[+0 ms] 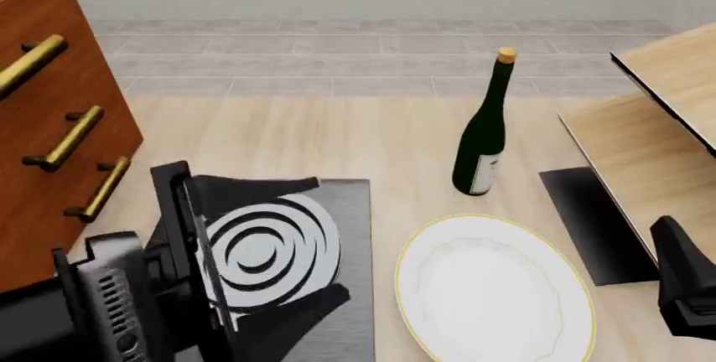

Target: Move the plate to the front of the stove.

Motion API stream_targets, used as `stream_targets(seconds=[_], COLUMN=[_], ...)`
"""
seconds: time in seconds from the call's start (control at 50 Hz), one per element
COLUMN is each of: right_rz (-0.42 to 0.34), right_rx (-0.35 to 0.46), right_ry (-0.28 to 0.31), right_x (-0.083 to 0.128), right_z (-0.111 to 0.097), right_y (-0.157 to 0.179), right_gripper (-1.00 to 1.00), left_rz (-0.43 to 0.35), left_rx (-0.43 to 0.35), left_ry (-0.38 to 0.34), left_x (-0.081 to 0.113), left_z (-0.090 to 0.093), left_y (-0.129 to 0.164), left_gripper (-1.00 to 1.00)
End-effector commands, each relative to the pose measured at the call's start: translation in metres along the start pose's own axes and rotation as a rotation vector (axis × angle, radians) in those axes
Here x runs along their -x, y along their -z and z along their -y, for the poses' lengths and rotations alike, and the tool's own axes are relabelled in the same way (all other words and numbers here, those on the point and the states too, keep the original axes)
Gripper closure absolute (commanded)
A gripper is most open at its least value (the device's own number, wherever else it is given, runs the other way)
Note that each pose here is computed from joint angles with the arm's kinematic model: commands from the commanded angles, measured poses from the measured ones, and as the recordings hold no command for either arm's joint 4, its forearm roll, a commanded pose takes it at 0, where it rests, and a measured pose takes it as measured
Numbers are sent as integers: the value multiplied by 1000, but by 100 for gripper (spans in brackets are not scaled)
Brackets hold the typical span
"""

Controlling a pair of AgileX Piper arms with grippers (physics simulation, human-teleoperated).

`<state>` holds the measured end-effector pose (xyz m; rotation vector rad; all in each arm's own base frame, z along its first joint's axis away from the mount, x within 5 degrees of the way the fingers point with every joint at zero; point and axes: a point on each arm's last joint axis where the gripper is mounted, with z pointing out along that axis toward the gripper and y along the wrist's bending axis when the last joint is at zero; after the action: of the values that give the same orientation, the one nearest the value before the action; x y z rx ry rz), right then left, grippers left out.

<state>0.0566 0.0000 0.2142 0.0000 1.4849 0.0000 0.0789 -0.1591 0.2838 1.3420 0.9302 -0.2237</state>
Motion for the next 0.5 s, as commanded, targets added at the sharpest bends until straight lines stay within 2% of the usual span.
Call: stream_targets(seconds=[0.02,0.2,0.36,0.5], right_rz=[0,0,0,0], right_rx=[0,0,0,0], right_ry=[0,0,0,0], right_x=[0,0,0,0], right_z=[0,0,0,0], right_y=[0,0,0,0], right_gripper=[-100,-100,-100,-100], left_rz=[-1,-24,-33,-27], left_rx=[-153,-193,-240,-293], left_ry=[-148,-206,-268,-268], left_x=[-5,-9,-16,-10], left_z=[36,42,56,66], left_y=[-41,-51,-60,-73], left_gripper=[-100,-100,-100,-100])
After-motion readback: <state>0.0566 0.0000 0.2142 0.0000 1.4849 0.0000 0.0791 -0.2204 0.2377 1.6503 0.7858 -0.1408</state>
